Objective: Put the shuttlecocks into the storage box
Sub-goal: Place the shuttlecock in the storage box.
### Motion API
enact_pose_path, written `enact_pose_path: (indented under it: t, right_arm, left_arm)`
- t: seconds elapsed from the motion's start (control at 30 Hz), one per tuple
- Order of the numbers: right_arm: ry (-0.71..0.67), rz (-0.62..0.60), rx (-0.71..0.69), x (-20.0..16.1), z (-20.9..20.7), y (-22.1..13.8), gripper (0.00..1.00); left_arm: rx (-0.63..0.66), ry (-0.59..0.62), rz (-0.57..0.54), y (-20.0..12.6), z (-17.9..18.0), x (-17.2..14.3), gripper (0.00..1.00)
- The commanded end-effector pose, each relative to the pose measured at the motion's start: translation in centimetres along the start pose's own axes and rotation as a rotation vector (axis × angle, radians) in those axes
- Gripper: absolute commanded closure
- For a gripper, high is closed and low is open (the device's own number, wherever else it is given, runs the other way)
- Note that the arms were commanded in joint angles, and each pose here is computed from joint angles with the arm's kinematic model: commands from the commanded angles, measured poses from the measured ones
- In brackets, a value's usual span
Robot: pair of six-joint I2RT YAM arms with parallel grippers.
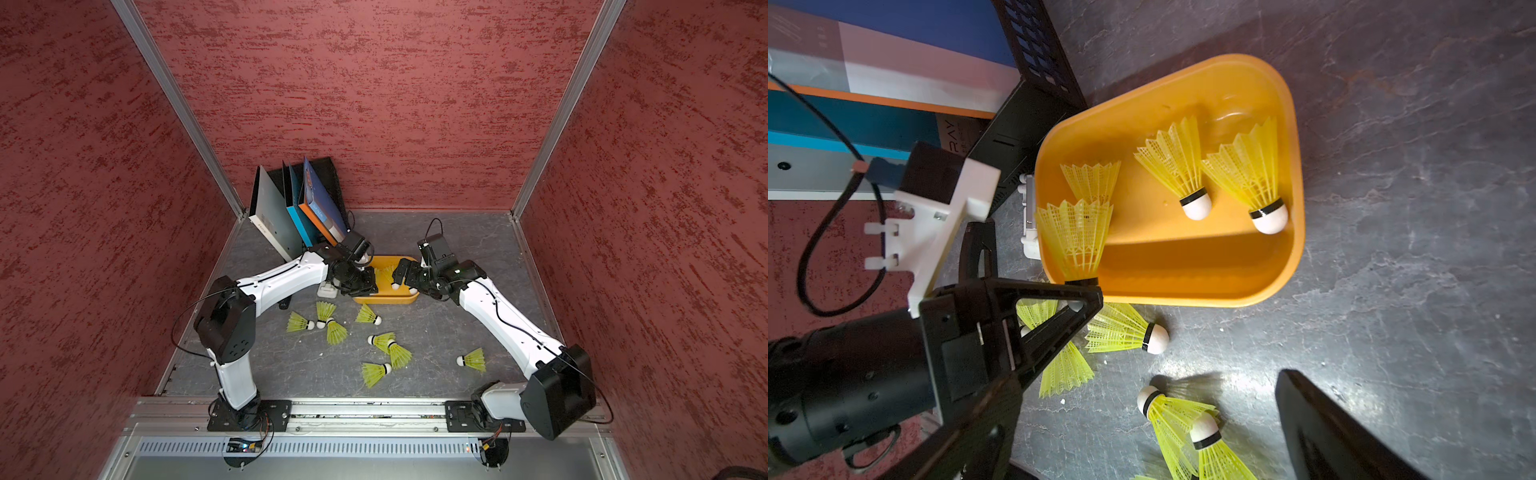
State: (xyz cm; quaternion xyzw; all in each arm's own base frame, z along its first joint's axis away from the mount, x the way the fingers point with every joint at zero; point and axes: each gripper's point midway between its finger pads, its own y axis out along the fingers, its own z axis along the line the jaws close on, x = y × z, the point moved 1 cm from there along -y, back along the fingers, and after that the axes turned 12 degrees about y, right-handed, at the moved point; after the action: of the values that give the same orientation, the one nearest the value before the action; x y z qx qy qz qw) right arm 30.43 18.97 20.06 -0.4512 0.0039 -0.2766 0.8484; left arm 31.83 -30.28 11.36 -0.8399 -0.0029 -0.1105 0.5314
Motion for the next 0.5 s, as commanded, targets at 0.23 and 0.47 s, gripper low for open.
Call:
enact_pose_path:
  t: [0.23,0.47]
  right_arm:
    - [-0.012,0.003,0.026,1.2,0.4,1.6,0.02]
    - [0.036,0.047,0.024,3.1,0.2,3.9,0.01]
  left_arm:
    - [0.011,-0.005,0.051,1.9,0.3,0.7,0.87]
    - [0.054,0.012,0.062,3.1,1.1,1.1,0.88]
